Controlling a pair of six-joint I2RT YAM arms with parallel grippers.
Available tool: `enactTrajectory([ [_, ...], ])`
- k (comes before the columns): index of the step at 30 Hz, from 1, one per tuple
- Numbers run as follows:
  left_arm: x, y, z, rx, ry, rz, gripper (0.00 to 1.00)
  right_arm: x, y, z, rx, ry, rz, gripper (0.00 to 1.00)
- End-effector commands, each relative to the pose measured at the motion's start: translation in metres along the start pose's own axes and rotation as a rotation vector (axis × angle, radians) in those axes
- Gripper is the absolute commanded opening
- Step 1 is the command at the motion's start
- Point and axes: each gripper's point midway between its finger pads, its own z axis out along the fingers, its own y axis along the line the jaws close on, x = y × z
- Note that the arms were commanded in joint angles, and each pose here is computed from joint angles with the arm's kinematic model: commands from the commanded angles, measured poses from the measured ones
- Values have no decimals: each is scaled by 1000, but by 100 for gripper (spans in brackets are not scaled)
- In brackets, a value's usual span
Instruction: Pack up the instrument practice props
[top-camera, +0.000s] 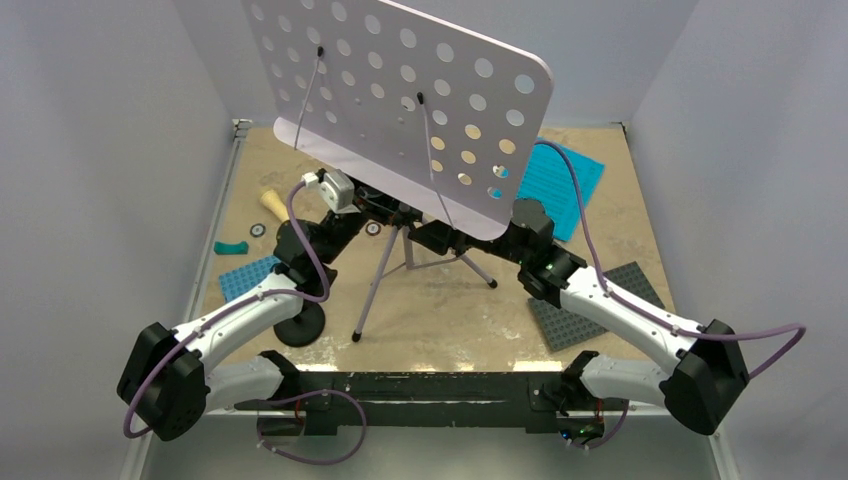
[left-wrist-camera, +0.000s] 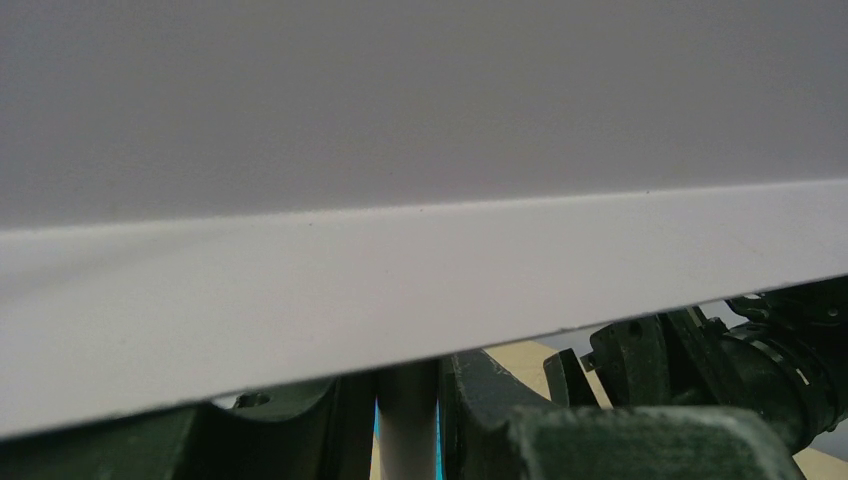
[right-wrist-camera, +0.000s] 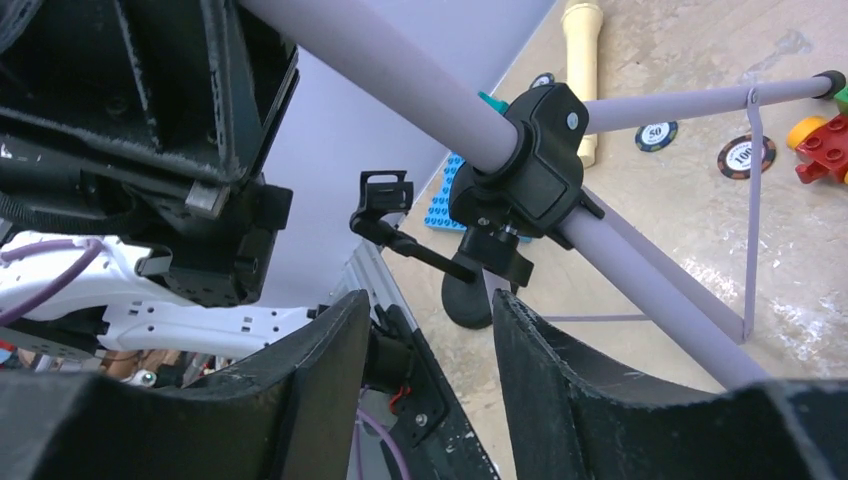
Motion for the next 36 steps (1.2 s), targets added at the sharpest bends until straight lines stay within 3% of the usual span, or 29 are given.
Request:
enactTrajectory([
  [1, 29, 12, -5, -59, 106, 42, 0, -26, 15, 3, 4, -57, -62, 50],
  [8, 33, 8, -5, -52, 120, 44, 0, -22, -16, 11, 105, -52, -213, 47],
  [18, 37, 4, -5, -44, 133, 41, 0, -22, -21, 24, 116, -42, -307, 43],
  [23, 39, 0, -3, -37, 141, 39, 0, -25, -23, 30, 104, -103, -431, 26],
  [27, 41, -3, -3, -35, 148, 40, 0, -27, -32, 32, 122, -129, -537, 18],
  [30, 42, -4, -4, -34, 152, 39, 0, -30, -36, 32, 119, -161, -624, 1],
  [36, 46, -6, -5, -34, 161, 28, 0, -36, -50, 26, 160, -253, -857, 0],
])
